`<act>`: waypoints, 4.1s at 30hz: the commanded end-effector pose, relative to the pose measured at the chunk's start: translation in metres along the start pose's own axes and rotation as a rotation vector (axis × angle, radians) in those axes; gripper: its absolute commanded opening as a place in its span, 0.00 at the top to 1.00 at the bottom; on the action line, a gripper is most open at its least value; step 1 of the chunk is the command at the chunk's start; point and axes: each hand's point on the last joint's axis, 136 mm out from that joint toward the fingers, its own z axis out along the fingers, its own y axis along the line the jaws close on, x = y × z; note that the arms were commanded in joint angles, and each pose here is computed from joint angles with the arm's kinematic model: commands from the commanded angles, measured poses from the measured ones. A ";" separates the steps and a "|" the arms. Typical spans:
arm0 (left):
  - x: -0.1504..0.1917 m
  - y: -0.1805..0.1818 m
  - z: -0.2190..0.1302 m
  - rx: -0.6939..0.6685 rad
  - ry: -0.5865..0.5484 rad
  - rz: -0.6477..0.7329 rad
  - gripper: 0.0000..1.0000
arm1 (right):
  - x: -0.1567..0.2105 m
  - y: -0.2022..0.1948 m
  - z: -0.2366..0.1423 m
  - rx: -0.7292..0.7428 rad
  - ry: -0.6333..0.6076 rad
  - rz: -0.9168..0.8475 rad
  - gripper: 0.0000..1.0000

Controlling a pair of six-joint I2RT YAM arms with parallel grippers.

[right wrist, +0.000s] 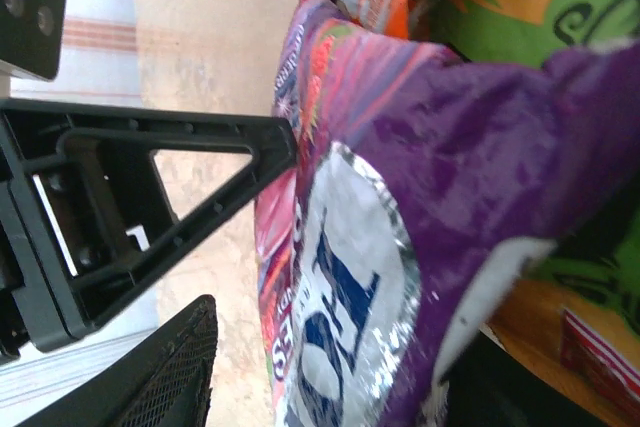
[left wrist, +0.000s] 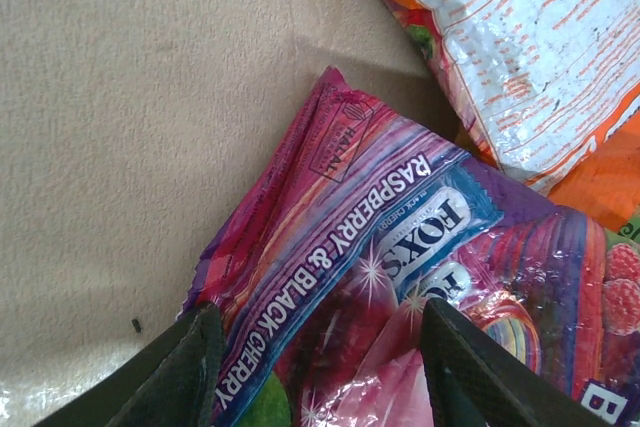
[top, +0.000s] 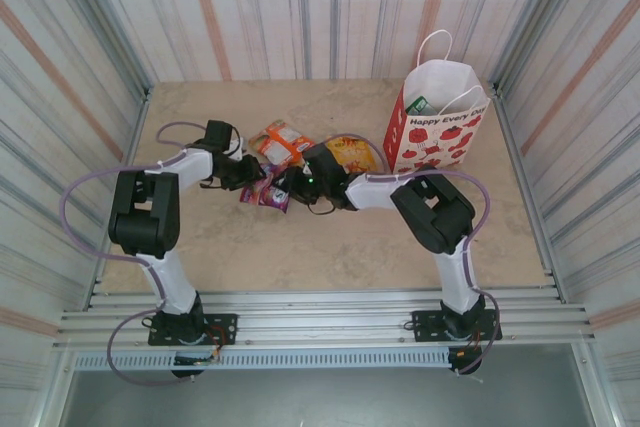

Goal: Place the snacks into the paper bag

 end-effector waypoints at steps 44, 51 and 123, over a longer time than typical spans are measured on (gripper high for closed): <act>-0.003 -0.110 -0.138 0.241 -0.284 0.331 0.41 | -0.109 0.100 -0.305 0.086 -0.241 -1.016 0.94; -0.005 -0.126 -0.141 0.253 -0.283 0.384 0.41 | -0.167 0.111 -0.391 0.282 -0.354 -1.170 0.93; 0.021 -0.182 -0.072 0.354 -0.071 0.325 0.44 | -0.151 0.081 -0.374 0.695 -0.238 -1.448 0.48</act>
